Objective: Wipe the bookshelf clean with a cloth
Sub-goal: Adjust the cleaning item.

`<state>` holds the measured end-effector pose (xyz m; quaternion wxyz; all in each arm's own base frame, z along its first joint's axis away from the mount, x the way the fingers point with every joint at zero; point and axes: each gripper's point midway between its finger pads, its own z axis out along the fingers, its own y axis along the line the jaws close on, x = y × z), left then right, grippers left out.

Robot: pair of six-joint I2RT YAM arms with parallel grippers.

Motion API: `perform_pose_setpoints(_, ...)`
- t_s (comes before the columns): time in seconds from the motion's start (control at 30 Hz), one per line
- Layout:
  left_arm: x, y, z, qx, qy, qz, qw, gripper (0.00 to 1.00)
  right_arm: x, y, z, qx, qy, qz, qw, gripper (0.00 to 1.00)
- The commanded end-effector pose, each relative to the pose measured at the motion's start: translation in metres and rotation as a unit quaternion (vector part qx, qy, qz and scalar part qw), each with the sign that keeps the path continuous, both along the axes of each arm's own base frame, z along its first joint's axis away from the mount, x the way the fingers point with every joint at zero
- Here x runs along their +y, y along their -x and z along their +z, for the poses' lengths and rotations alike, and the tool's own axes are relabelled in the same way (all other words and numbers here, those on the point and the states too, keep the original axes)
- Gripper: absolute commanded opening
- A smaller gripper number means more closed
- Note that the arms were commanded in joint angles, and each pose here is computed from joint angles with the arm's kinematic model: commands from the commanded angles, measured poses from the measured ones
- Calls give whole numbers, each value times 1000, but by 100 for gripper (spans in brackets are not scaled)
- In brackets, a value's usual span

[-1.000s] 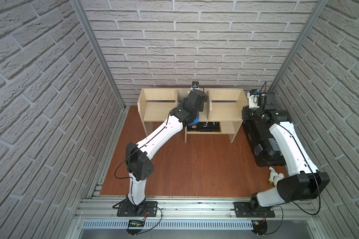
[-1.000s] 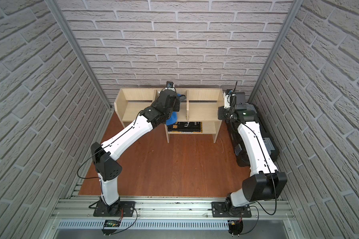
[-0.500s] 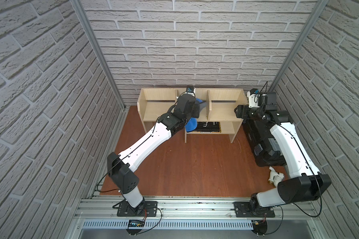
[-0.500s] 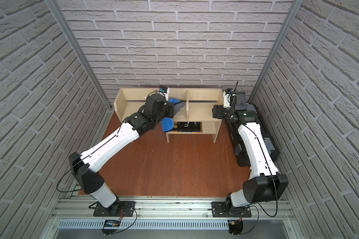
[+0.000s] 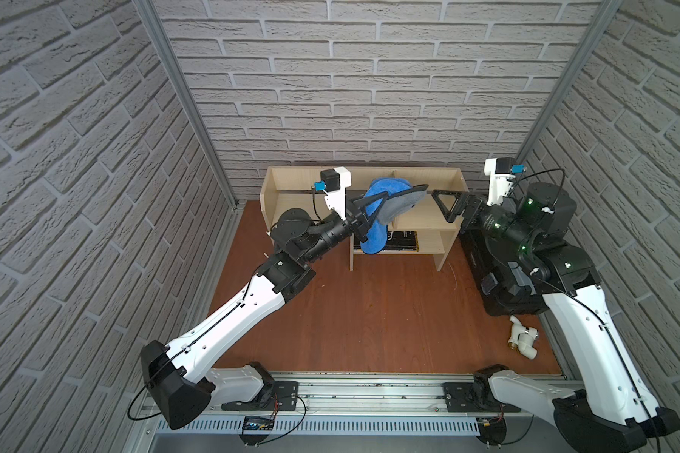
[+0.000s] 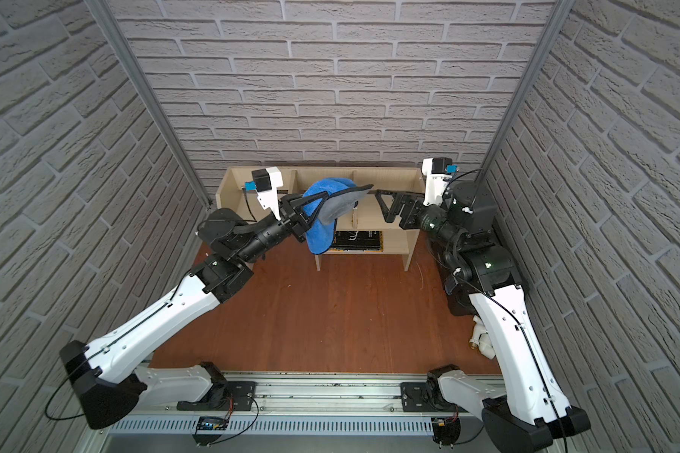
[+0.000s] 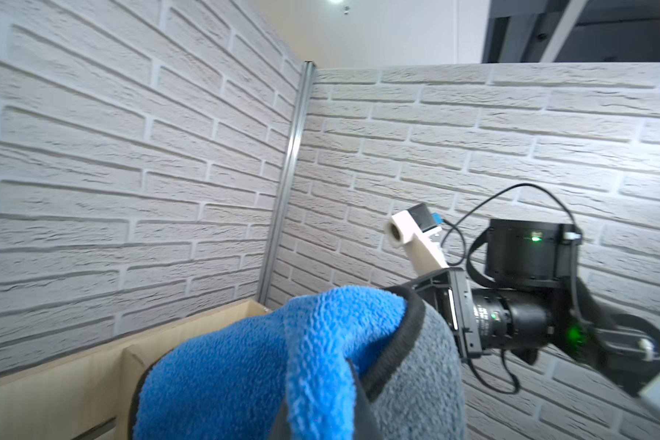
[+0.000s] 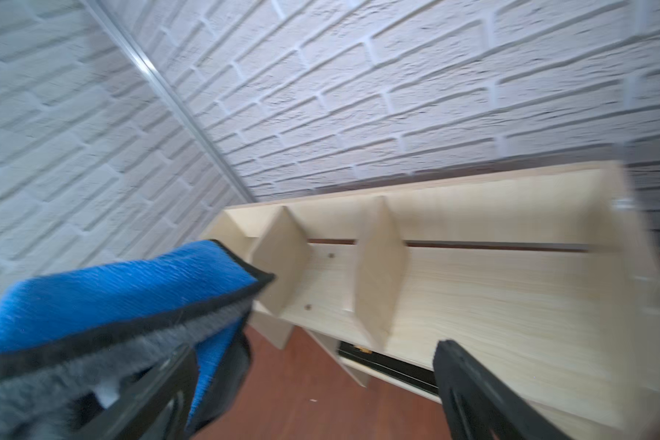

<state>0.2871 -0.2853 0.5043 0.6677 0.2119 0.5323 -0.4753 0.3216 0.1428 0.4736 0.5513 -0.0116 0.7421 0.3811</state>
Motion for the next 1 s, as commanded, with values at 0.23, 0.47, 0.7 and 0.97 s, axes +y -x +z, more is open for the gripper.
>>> perform_pose_setpoints(0.23,27,52,21,-102,52,-76,991,0,81,48,56,-40,-195,213,957,100)
perform_pose_setpoints(0.47,28,60,44,-138,73,-102,982,0,129,56,-4,23,-182,254,950,100)
perform_pose_setpoints(0.7,25,57,41,-139,82,-111,981,0,155,68,10,19,-261,327,908,100)
perform_pose_setpoints(0.97,25,52,24,-113,94,-116,982,0,149,63,46,-28,-308,324,894,60)
